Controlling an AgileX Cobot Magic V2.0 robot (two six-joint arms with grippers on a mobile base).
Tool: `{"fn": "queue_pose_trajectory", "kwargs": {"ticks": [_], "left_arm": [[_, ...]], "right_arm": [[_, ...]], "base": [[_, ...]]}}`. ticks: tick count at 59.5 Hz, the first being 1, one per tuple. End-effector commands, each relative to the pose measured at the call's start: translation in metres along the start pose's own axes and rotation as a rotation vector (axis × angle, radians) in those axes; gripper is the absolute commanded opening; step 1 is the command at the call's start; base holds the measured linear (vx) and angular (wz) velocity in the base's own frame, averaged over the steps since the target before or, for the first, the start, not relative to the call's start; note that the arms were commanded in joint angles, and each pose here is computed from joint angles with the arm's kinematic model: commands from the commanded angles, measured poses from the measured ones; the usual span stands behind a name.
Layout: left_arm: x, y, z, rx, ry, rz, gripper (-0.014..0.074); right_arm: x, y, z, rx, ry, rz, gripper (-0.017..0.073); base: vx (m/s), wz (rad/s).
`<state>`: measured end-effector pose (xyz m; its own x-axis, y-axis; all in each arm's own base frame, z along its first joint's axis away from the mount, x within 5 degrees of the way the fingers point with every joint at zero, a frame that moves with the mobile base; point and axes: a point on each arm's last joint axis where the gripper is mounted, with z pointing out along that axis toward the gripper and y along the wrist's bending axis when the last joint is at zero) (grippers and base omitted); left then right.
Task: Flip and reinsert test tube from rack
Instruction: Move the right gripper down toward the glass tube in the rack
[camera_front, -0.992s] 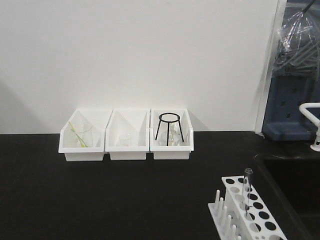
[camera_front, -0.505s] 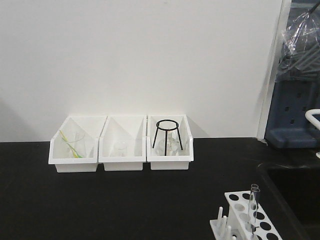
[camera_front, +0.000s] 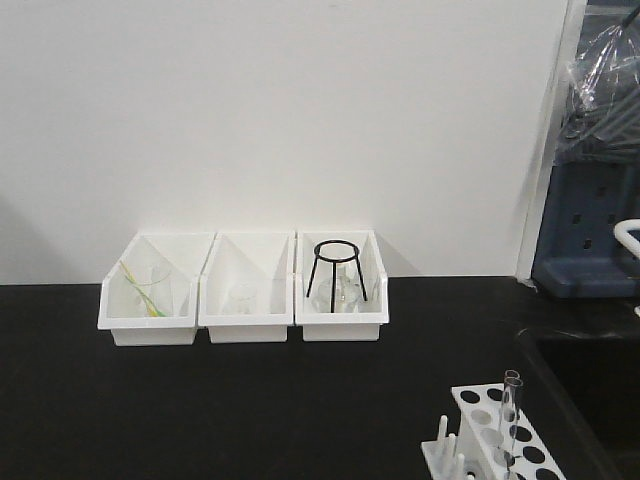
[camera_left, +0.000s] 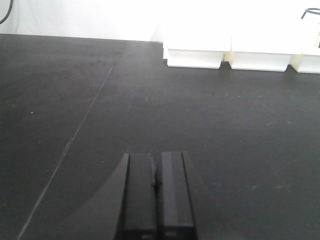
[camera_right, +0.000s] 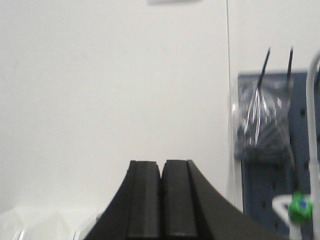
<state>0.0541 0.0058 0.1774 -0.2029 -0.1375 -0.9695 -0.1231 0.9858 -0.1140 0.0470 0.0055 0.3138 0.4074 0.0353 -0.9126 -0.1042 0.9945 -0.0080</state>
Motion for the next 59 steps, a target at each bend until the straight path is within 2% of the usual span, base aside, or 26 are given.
{"fn": "queue_pose_trajectory", "kwargs": {"ticks": [1, 6, 14, 23, 30, 37, 50, 55, 59], "left_arm": [[-0.008, -0.002, -0.001, 0.022, -0.098, -0.003, -0.0006], [-0.008, -0.002, -0.001, 0.022, -0.098, -0.003, -0.0006], [-0.008, -0.002, -0.001, 0.022, -0.098, -0.003, -0.0006], [-0.008, -0.002, -0.001, 0.022, -0.098, -0.003, -0.0006], [-0.008, -0.002, -0.001, 0.022, -0.098, -0.003, -0.0006], [-0.008, -0.002, -0.001, 0.022, -0.098, -0.003, -0.0006], [-0.008, -0.002, -0.001, 0.022, -0.098, -0.003, -0.0006], [-0.008, -0.002, -0.001, 0.022, -0.098, -0.003, -0.0006], [-0.008, -0.002, -0.001, 0.022, -0.098, -0.003, -0.0006]], "right_arm": [[-0.038, -0.001, 0.042, 0.008, -0.049, -0.067, -0.0008], [-0.038, -0.002, 0.088, 0.004, 0.044, -0.067, -0.0008], [-0.017, -0.002, 0.134, 0.002, 0.173, -0.042, -0.0007], [0.008, -0.003, 0.160, -0.001, 0.237, -0.037, 0.0009], [0.023, -0.003, 0.167, -0.001, 0.290, -0.030, 0.0066], [0.030, -0.003, 0.170, -0.002, 0.320, -0.029, 0.0191], [0.037, -0.003, 0.173, -0.002, 0.342, -0.029, 0.0554], [0.036, -0.003, 0.173, -0.002, 0.330, -0.029, 0.0645], [0.034, -0.003, 0.174, 0.007, 0.304, -0.007, 0.0676]], "base": [[0.00, 0.01], [0.00, -0.01], [0.00, -0.01], [0.00, 0.00], [0.00, 0.00], [0.00, 0.00], [0.00, 0.00], [0.00, 0.00], [0.00, 0.00]]}}
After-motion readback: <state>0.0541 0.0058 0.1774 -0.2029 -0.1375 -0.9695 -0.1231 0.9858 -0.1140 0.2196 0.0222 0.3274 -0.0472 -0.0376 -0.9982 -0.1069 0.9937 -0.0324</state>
